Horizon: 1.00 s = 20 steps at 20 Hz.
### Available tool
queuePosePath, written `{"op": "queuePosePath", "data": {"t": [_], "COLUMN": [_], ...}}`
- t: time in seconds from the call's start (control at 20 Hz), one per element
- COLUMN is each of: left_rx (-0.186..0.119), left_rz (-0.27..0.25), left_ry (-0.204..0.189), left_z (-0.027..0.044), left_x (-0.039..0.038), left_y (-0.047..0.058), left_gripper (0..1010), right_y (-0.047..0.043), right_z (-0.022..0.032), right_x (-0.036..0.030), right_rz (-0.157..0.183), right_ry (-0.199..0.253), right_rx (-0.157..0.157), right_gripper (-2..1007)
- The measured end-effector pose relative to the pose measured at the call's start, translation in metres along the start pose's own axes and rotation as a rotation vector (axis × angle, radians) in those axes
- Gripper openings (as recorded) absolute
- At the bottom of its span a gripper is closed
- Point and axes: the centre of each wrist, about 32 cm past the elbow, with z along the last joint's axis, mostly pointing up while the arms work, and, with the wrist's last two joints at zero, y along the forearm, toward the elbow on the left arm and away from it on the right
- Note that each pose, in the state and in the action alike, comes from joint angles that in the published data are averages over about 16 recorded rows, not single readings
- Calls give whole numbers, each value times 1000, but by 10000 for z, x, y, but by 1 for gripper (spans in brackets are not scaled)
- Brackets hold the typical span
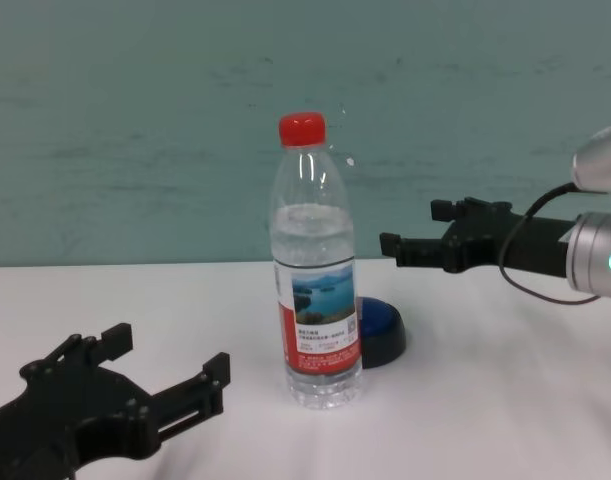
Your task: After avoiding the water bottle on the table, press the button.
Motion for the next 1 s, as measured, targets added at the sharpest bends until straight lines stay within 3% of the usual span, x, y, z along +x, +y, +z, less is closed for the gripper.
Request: {"op": "queuePosePath", "data": {"t": [0.25, 0.45, 0.75, 1.0], "left_rx": [0, 0, 0, 0], "left_rz": [0, 0, 0, 0], "left_ry": [0, 0, 0, 0], "left_z": [0, 0, 0, 0], "left_x": [0, 0, 0, 0], "left_y": [0, 0, 0, 0], "left_gripper": [1000, 1000, 1000, 1000], "right_y": [-87, -221, -560, -905], "right_z": [26, 45, 69, 67], "right_x": [33, 59, 79, 26], "right_rz": [-20, -38, -79, -120], "right_ry": [8, 14, 26, 41], "right_rx": [8, 16, 30, 41], "right_gripper": [1003, 1003, 1003, 1003]}}
